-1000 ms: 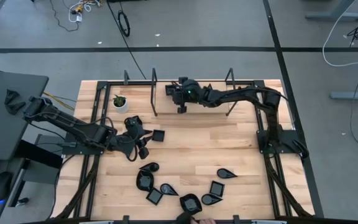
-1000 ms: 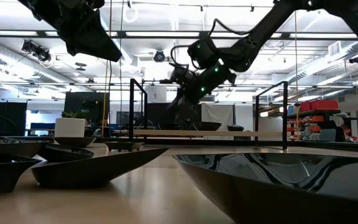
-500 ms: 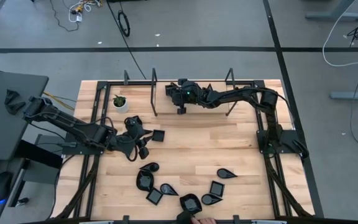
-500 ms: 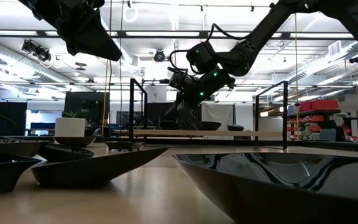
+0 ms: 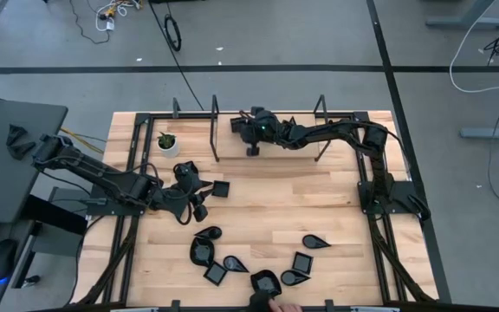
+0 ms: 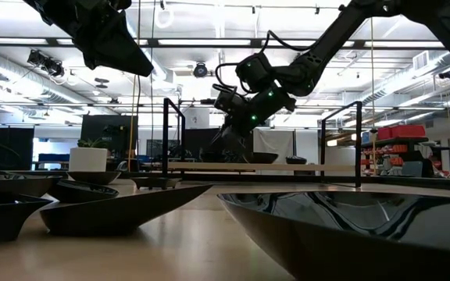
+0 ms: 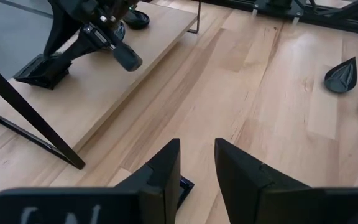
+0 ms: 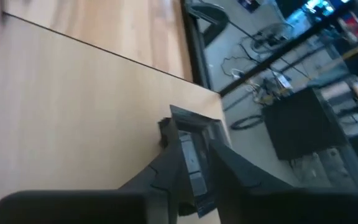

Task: Pick & Place Mini shaped plates
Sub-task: Stack the black square bowl on top of the other black square bowl on the shelf

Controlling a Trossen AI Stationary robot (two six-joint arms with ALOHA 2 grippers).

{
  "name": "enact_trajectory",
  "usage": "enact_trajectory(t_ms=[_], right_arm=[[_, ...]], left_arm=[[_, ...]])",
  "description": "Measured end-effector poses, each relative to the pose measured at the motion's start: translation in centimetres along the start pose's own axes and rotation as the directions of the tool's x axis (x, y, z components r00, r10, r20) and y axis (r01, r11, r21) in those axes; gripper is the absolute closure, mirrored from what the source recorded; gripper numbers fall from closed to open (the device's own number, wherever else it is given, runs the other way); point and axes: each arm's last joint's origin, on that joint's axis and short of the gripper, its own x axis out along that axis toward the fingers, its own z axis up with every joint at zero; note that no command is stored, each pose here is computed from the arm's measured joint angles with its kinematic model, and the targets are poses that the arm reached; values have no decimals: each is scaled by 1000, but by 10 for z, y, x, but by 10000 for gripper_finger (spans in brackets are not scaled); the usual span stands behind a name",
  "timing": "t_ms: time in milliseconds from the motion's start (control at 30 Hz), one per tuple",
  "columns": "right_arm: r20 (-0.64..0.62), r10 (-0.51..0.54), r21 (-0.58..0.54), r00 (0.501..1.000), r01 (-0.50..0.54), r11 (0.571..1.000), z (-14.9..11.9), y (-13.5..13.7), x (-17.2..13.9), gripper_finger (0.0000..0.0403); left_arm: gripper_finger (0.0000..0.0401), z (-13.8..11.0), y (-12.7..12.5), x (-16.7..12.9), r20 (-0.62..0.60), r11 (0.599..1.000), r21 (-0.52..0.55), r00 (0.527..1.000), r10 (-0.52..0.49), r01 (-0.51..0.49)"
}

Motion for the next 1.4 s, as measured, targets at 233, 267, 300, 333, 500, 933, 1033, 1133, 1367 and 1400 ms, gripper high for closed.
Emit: enact_trajectory(t_ms=[233,267,300,333,500,933,1033,1133,1367,1400], right_arm=[[-30,-56,111,998,59,992,0,-1,0,281],[-29,-57,129,998,60,990,1,-1,0,277],[-29,-58,144,998,61,988,0,-2,0,275],[-30,-59,159,998,63,985,0,-2,0,274],[-54,-50,295,997,64,953,3,-11,1,283],[-185,5,599,983,109,793,34,-62,-6,313],[-202,71,696,977,92,712,28,-73,-8,330],[-186,145,766,972,51,640,17,-80,-8,355],[-147,225,837,963,0,548,0,-81,4,397],[-136,247,840,959,-21,542,-2,-78,7,395]], left_arm=[[295,0,0,0,3,1000,0,1000,6,-6],[295,0,0,0,3,1000,0,1000,6,-6],[295,0,0,0,3,1000,0,1000,6,-6],[295,0,0,0,3,1000,0,1000,7,-7],[295,0,0,0,3,1000,1,1000,7,-7],[295,0,0,0,3,1000,1,1000,7,-7],[295,0,0,0,3,1000,1,1000,7,-7],[295,0,0,0,4,1000,-1,1000,6,-6],[295,1,0,0,11,1000,-2,1000,15,-15],[295,1,0,0,12,1000,-2,1000,16,-16]])
